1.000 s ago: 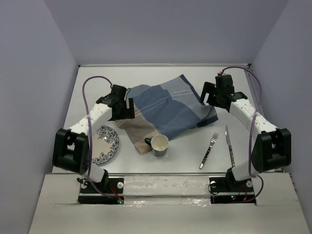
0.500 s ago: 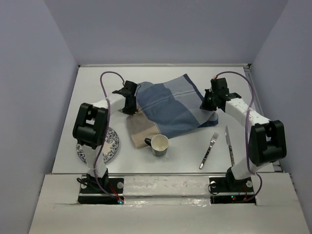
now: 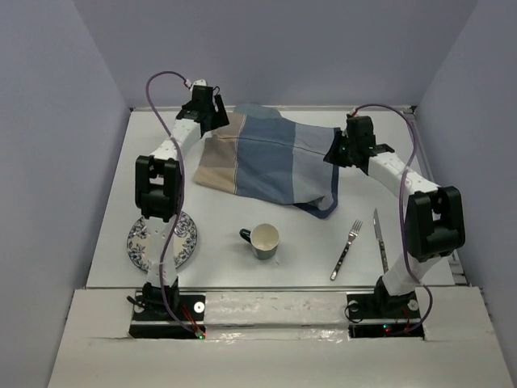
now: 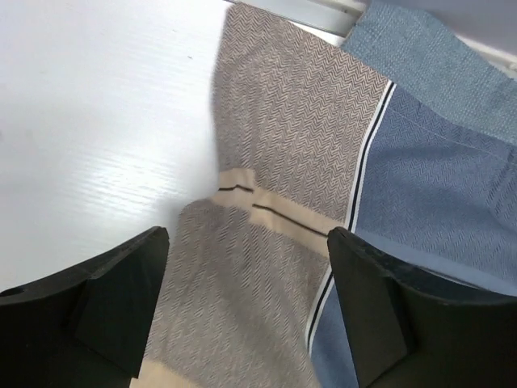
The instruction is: Set the dinner table for one person
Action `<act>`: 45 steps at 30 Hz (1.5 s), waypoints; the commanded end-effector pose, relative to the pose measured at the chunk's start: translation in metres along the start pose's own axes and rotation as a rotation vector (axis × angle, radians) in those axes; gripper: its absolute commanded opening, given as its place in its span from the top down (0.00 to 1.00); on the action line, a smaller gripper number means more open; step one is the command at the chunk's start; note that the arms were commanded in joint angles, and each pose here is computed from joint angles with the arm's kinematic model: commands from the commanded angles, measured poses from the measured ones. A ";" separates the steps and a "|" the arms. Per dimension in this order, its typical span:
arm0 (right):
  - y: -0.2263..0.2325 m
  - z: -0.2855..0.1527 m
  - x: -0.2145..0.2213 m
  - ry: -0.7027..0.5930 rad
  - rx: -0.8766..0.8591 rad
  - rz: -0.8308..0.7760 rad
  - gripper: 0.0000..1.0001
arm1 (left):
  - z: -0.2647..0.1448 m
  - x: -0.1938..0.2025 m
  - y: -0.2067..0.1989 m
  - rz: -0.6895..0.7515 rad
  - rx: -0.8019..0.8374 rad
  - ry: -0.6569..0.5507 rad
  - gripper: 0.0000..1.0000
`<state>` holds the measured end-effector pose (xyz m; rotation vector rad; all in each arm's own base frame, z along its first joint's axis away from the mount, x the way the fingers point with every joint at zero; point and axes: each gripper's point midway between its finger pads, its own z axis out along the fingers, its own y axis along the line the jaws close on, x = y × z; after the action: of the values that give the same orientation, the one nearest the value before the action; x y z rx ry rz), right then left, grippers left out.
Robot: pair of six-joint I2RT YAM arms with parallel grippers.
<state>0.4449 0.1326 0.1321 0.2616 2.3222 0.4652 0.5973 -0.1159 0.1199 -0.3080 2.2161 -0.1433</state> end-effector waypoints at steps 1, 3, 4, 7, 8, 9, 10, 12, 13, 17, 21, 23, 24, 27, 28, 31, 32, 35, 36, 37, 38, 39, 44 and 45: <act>0.017 -0.034 -0.020 -0.086 -0.072 -0.019 0.64 | -0.097 -0.046 0.000 -0.051 0.039 -0.132 0.09; 0.023 -0.044 -0.015 -0.075 -0.110 -0.023 0.57 | -0.139 -0.023 0.018 -0.088 0.033 -0.140 0.11; 0.029 -0.048 -0.010 -0.065 -0.130 -0.032 0.56 | -0.147 -0.014 0.024 -0.113 0.036 -0.148 0.11; 0.035 -0.062 0.003 -0.047 -0.169 -0.038 0.56 | -0.165 0.046 0.052 -0.254 0.035 -0.077 0.19; 0.034 -0.065 0.007 -0.039 -0.171 -0.036 0.56 | -0.161 0.087 0.068 -0.296 0.013 -0.004 0.21; 0.033 -0.070 0.013 -0.030 -0.175 -0.034 0.58 | -0.167 0.089 0.073 -0.392 0.023 -0.016 0.21; 0.032 -0.073 0.016 -0.027 -0.175 -0.035 0.58 | -0.162 0.109 0.094 -0.454 -0.002 0.008 0.21; 0.030 -0.081 0.021 -0.025 -0.175 -0.036 0.59 | -0.161 0.107 0.105 -0.534 -0.001 -0.026 0.21; 0.029 -0.083 0.025 -0.016 -0.174 -0.038 0.59 | -0.159 0.104 0.109 -0.549 -0.003 -0.044 0.20; 0.026 -0.089 0.037 0.009 -0.181 -0.033 0.59 | -0.144 0.106 0.106 -0.615 0.011 -0.027 0.19; 0.026 -0.090 0.047 0.029 -0.182 -0.025 0.59 | -0.127 0.115 0.101 -0.678 0.031 0.001 0.21; 0.024 -0.089 0.051 0.036 -0.179 -0.021 0.59 | -0.117 0.117 0.098 -0.692 0.033 0.015 0.23; 0.023 -0.089 0.051 0.036 -0.175 -0.018 0.59 | -0.114 0.117 0.096 -0.695 0.044 0.019 0.25; 0.018 -0.087 0.057 0.047 -0.159 -0.007 0.59 | -0.105 0.122 0.091 -0.690 0.040 0.037 0.36; 0.018 -0.087 0.059 0.051 -0.157 -0.003 0.59 | -0.104 0.126 0.090 -0.686 0.038 0.048 0.38; 0.002 -0.084 0.064 0.055 -0.071 0.046 0.57 | -0.101 0.139 0.092 -0.683 0.011 0.066 0.40; -0.001 -0.084 0.065 0.056 -0.054 0.058 0.53 | -0.100 0.140 0.093 -0.686 0.003 0.066 0.41; -0.010 -0.084 0.072 0.066 -0.003 0.101 0.40 | -0.093 0.145 0.096 -0.691 -0.011 0.073 0.43; -0.010 -0.085 0.071 0.063 0.001 0.111 0.39 | -0.092 0.144 0.095 -0.690 -0.009 0.072 0.44; -0.017 -0.084 0.075 0.070 0.021 0.140 0.34 | -0.090 0.144 0.093 -0.696 -0.006 0.069 0.50; -0.018 -0.084 0.079 0.076 0.028 0.155 0.34 | -0.088 0.145 0.093 -0.696 -0.007 0.072 0.54; -0.024 -0.083 0.081 0.080 0.041 0.177 0.34 | -0.087 0.145 0.091 -0.696 -0.003 0.071 0.57; -0.056 -0.080 0.098 0.101 0.122 0.290 0.36 | -0.085 0.127 0.097 -0.643 -0.018 -0.001 0.83; -0.059 -0.077 0.103 0.112 0.127 0.290 0.36 | -0.085 0.115 0.095 -0.629 -0.008 -0.024 0.89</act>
<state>0.3193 0.1075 0.1045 0.5281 2.4444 0.5224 0.4127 -0.0649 0.0254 -1.0913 2.1494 -0.4916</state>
